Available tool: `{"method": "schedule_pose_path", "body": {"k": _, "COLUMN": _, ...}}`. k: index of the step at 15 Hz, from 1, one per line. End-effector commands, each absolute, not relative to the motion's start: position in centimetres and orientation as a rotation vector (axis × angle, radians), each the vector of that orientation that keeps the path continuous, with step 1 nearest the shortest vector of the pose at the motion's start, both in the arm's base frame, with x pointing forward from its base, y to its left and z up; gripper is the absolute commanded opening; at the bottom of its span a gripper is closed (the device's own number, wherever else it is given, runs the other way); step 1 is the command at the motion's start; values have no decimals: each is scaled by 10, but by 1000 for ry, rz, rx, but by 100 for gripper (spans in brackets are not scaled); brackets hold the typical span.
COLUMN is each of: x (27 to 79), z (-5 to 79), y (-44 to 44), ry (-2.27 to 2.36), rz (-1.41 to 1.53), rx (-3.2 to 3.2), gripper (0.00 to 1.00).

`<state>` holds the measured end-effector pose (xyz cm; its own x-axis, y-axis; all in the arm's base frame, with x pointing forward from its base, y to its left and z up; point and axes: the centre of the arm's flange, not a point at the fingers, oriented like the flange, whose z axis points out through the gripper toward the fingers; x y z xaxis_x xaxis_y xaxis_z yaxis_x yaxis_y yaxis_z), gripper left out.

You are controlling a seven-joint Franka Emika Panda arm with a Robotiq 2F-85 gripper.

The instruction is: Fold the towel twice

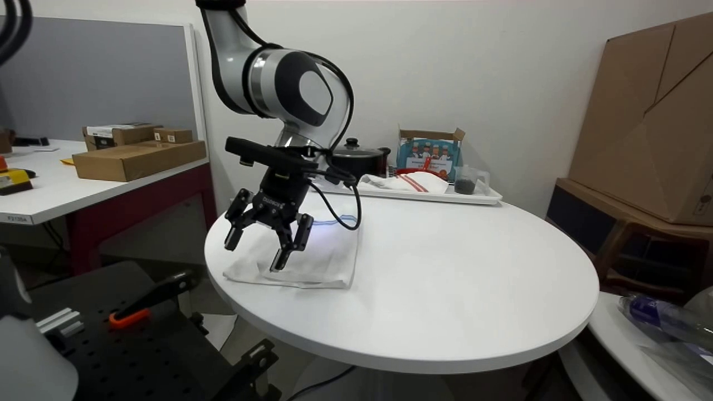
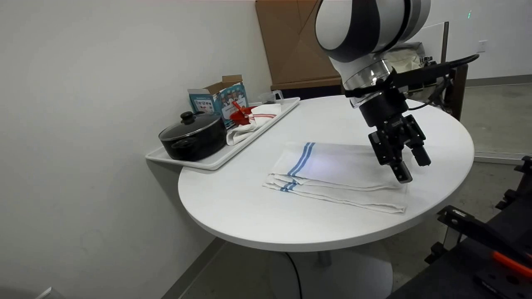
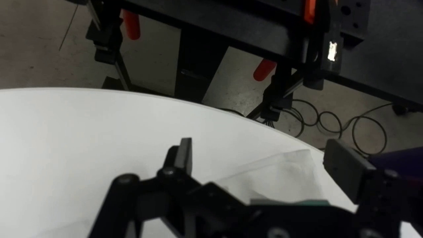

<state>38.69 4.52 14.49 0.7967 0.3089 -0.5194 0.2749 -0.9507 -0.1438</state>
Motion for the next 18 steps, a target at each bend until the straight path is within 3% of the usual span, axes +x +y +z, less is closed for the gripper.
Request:
{"method": "schedule_pose_path", "body": {"k": 1, "x": 380, "z": 162, "y": 34, "ry": -298, "rz": 657, "rx": -2933, "gripper": 100}}
{"method": "schedule_pose_path", "body": {"k": 9, "x": 403, "z": 188, "y": -28, "ry": 105, "rz": 338, "rx": -2947, "gripper": 100}}
{"method": "schedule_pose_path", "body": {"k": 18, "x": 418, "z": 188, "y": -92, "ry": 291, "rz": 218, "rx": -2937, "gripper": 100}}
